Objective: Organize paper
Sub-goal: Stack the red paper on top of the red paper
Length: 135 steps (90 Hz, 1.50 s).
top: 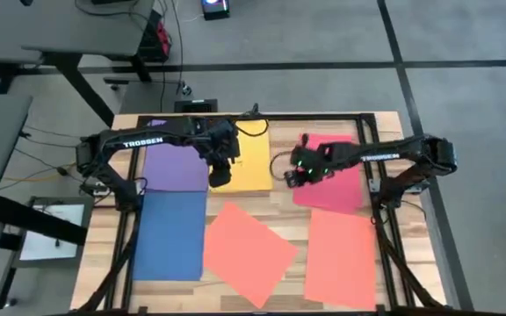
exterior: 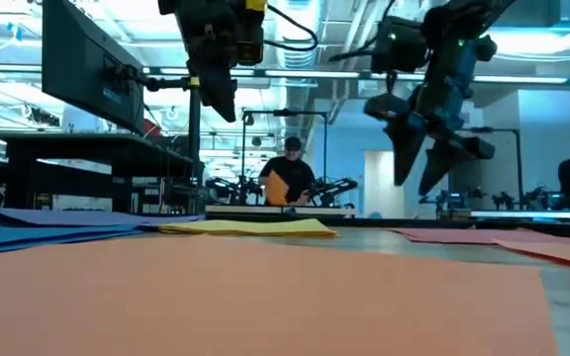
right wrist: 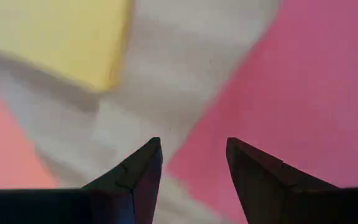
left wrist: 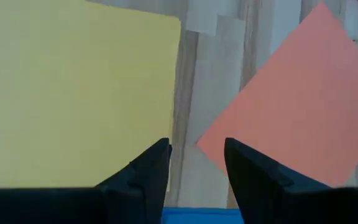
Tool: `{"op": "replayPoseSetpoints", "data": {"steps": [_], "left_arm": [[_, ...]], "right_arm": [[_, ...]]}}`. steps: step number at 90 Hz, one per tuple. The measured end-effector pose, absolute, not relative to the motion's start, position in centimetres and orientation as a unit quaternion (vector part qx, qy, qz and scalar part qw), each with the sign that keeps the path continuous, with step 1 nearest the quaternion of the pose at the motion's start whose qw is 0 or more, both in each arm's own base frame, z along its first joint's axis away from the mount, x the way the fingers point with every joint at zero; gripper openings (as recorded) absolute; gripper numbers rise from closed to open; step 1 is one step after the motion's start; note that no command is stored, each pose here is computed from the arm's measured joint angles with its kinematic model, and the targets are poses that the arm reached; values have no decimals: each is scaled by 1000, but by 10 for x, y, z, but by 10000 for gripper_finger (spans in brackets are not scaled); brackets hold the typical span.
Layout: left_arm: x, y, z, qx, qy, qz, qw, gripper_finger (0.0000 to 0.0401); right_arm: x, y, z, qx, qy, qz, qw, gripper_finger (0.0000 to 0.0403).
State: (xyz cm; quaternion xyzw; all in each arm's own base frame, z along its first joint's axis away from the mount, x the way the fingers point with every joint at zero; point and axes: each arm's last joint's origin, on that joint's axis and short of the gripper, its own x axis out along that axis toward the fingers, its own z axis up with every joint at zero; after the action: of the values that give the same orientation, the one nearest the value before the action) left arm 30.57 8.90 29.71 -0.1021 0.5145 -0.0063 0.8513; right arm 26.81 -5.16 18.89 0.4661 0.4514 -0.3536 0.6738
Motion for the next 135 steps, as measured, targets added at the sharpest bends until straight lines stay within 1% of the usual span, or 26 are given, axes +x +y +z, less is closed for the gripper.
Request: {"op": "replayPoseSetpoints", "data": {"steps": [16, 28, 34, 45, 53, 60, 72, 86, 91, 106, 116, 135], "left_arm": [[305, 91, 297, -93, 514, -10, 853, 138], [305, 91, 297, -84, 514, -15, 853, 138], [305, 91, 297, -78, 514, -19, 854, 138], [305, 91, 297, -75, 514, -21, 854, 138], [305, 91, 297, -73, 514, -22, 855, 138], [305, 92, 297, -69, 513, -24, 855, 138], [306, 92, 297, -65, 510, -26, 857, 138], [306, 92, 297, -66, 509, -25, 858, 138], [306, 92, 297, -69, 509, -23, 858, 138], [306, 92, 297, -87, 509, -12, 856, 138], [308, 92, 298, -98, 501, -4, 860, 138], [310, 93, 300, -108, 489, 5, 865, 138]], "right_arm": [[268, -31, 171, 440, 511, -369, 639, 169], [267, -17, 177, 431, 516, -347, 654, 158], [267, -10, 177, 435, 524, -341, 649, 151], [256, 1, 175, 427, 548, -380, 611, 139], [252, 5, 175, 421, 550, -406, 597, 134], [252, 6, 174, 421, 549, -410, 594, 133], [256, 5, 160, 405, 564, -425, 581, 133], [271, -3, 139, 392, 566, -414, 595, 133], [274, -8, 135, 398, 560, -415, 597, 133], [276, -29, 134, 446, 523, -456, 565, 133], [275, -40, 139, 475, 490, -472, 558, 132], [274, -45, 161, 517, 429, -463, 578, 132]]}}
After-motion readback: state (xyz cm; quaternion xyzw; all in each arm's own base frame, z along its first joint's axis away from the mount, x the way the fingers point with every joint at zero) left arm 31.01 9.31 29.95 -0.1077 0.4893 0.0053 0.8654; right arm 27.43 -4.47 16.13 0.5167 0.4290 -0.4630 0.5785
